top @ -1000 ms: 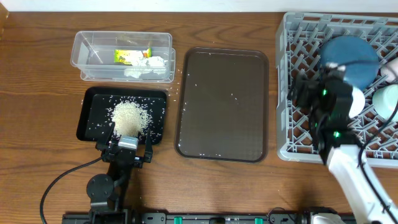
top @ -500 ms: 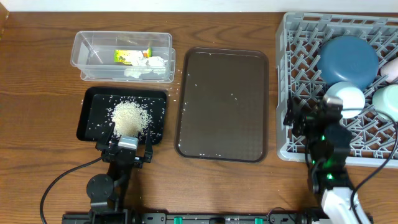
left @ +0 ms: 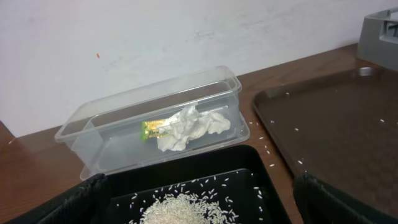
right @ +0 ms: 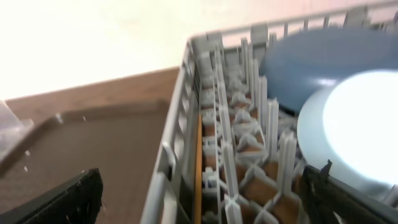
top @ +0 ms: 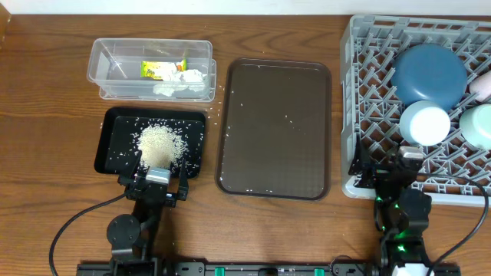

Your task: Sort waste into correct bins and load items into the dishwasher rack

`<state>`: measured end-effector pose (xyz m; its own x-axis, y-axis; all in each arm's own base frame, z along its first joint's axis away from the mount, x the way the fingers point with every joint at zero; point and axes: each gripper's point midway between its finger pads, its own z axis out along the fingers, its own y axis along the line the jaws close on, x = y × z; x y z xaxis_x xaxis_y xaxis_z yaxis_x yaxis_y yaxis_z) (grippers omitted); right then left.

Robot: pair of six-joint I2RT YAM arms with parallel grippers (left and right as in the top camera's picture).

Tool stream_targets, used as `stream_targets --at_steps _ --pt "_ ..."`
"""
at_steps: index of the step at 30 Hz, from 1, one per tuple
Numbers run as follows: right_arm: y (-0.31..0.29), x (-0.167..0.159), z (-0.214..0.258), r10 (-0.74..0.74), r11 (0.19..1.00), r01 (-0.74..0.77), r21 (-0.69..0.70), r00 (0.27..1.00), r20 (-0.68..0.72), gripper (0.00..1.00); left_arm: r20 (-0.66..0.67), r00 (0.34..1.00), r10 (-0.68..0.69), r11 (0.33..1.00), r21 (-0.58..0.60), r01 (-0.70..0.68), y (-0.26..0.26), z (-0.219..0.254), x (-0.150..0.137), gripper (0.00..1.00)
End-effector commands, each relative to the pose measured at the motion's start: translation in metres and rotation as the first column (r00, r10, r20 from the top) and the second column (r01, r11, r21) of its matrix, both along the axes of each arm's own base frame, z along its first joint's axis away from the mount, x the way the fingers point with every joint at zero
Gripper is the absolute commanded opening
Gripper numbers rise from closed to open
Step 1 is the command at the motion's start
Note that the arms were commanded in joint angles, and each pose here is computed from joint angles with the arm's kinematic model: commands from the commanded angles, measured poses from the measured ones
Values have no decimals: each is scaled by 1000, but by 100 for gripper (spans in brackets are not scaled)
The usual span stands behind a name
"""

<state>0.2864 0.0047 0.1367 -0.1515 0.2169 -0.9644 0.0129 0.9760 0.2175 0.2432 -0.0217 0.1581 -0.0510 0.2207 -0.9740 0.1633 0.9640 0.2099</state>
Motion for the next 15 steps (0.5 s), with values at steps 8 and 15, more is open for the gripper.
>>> stream_targets --at_steps 8,15 --pt "-1 -14 -1 -8 1000 8 1 1000 -18 99 -43 999 3 1000 14 -2 1 -16 0 95" --pt "-3 -29 -20 -20 1000 19 -5 995 -99 99 -43 999 3 1000 14 -2 1 -16 0 95"
